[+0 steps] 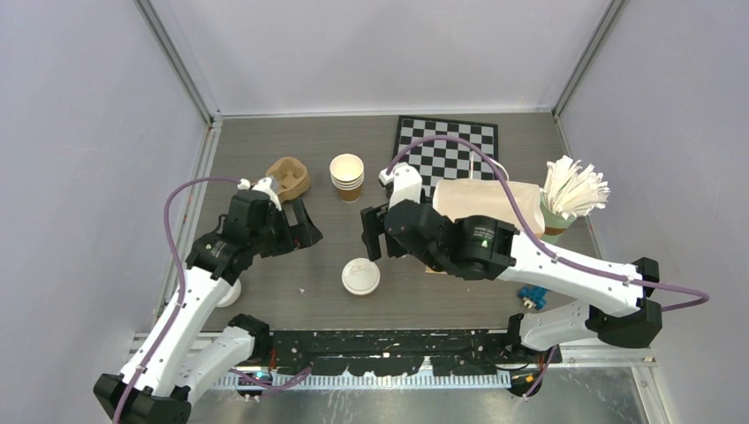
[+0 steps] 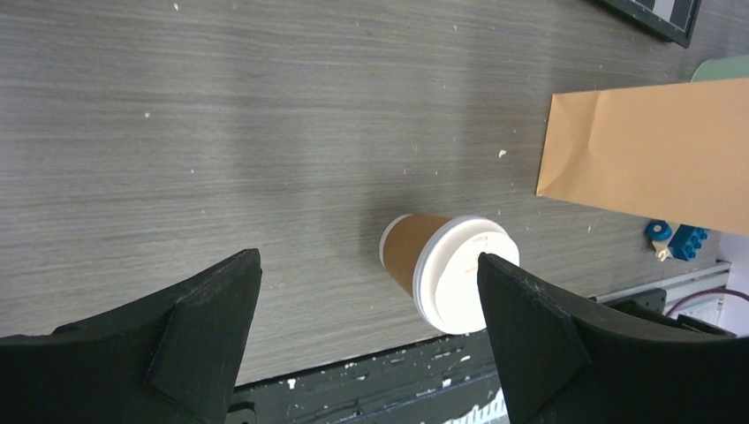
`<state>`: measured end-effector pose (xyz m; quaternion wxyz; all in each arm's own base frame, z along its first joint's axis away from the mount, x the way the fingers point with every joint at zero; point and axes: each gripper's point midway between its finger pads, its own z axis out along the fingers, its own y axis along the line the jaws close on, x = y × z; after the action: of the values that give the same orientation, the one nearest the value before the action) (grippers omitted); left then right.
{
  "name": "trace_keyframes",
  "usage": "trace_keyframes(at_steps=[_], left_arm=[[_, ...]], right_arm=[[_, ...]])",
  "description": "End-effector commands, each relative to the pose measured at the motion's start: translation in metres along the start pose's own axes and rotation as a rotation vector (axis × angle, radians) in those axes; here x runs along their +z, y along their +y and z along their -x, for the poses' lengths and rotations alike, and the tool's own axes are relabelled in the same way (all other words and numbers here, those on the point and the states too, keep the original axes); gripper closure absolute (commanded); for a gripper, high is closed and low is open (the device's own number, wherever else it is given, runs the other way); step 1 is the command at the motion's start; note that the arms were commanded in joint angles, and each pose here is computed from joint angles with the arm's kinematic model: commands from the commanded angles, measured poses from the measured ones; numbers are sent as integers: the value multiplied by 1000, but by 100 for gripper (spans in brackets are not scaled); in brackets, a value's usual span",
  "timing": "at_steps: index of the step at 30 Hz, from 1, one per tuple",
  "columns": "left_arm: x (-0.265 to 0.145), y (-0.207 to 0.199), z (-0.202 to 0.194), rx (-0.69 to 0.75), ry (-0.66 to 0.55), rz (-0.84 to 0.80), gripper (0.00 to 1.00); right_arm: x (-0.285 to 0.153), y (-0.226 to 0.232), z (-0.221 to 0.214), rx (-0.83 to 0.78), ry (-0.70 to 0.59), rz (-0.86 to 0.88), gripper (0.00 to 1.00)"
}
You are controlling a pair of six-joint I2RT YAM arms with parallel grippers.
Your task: Pack the takeout coffee
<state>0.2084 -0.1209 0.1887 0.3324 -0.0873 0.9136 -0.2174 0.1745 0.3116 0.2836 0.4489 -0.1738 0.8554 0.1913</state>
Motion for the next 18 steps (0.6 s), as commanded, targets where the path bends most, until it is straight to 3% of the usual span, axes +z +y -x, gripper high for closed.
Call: trace_keyframes(at_steps=[1,6,10,18], left_arm=[[-6,-10,41,62,-144,-4,6],[0,3,48,91,-137,92,5],[5,38,77,65,-209,309,2],[14,69,153,-98,-281,456,18]], right_arm=[[-12,-11,37,-11,-68,-11,18],[-4,-28,56,-19,-94,-43,18],[-1,-28,66,16,-123,-18,19],[-9,8,68,108,-148,202,22]])
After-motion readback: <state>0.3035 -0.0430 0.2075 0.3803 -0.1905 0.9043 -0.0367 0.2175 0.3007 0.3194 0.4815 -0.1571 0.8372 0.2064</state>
